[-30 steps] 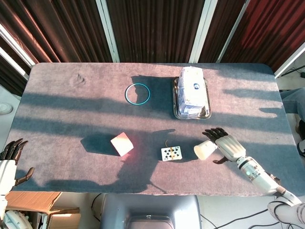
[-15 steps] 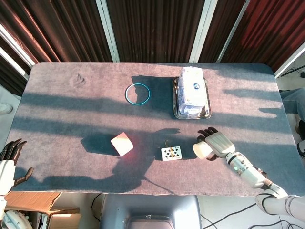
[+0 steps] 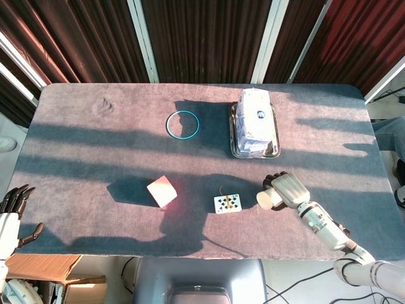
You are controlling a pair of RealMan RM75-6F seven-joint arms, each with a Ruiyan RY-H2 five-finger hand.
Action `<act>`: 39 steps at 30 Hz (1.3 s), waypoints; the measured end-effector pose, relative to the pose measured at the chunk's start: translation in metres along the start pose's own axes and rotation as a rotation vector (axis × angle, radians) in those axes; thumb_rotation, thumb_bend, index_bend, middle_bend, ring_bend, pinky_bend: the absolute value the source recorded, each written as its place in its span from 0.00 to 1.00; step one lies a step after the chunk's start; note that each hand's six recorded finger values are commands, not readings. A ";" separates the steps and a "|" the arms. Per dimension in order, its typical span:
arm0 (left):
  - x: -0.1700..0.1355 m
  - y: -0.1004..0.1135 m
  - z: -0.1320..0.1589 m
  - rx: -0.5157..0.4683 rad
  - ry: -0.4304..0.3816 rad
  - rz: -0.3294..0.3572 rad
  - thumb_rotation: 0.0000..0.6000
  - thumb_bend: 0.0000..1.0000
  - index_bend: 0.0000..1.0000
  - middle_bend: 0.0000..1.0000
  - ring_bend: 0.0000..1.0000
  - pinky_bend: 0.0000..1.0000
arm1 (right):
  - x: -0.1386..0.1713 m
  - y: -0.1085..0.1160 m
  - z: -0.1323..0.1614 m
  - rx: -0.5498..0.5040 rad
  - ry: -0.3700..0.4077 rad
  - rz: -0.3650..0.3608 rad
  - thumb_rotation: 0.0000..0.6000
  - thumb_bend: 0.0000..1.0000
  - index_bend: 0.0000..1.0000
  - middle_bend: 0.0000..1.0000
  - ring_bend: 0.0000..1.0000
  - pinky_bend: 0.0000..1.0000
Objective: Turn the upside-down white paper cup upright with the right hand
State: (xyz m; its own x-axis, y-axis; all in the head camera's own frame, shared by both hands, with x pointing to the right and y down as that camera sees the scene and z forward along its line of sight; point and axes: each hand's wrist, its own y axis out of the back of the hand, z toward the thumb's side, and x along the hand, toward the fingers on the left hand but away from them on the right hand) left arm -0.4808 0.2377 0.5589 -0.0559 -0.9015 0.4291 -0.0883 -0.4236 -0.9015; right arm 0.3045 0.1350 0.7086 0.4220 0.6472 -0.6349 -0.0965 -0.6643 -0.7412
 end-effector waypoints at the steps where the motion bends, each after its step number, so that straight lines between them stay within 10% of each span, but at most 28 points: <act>1: 0.000 0.000 0.000 0.001 0.000 0.000 1.00 0.28 0.13 0.08 0.06 0.25 | 0.000 0.000 0.000 -0.024 0.006 -0.005 1.00 0.27 0.72 0.48 0.48 0.50; 18: -0.001 0.000 0.000 0.001 0.003 0.001 1.00 0.28 0.13 0.08 0.07 0.25 | 0.011 -0.028 -0.013 -0.727 0.146 0.120 1.00 0.27 0.65 0.48 0.44 0.48; 39: 0.000 -0.001 0.000 0.002 0.005 -0.007 1.00 0.28 0.13 0.08 0.07 0.25 | 0.025 -0.036 -0.033 -0.561 0.152 0.153 1.00 0.27 0.49 0.29 0.17 0.21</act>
State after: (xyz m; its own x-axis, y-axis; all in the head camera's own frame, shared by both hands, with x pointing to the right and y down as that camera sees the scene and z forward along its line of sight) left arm -0.4807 0.2379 0.5599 -0.0605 -0.8981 0.4356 -0.0871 -0.4300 -0.8986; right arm 0.3483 0.1627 0.7266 0.5690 0.4954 -0.6564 0.3065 -0.8684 -0.3897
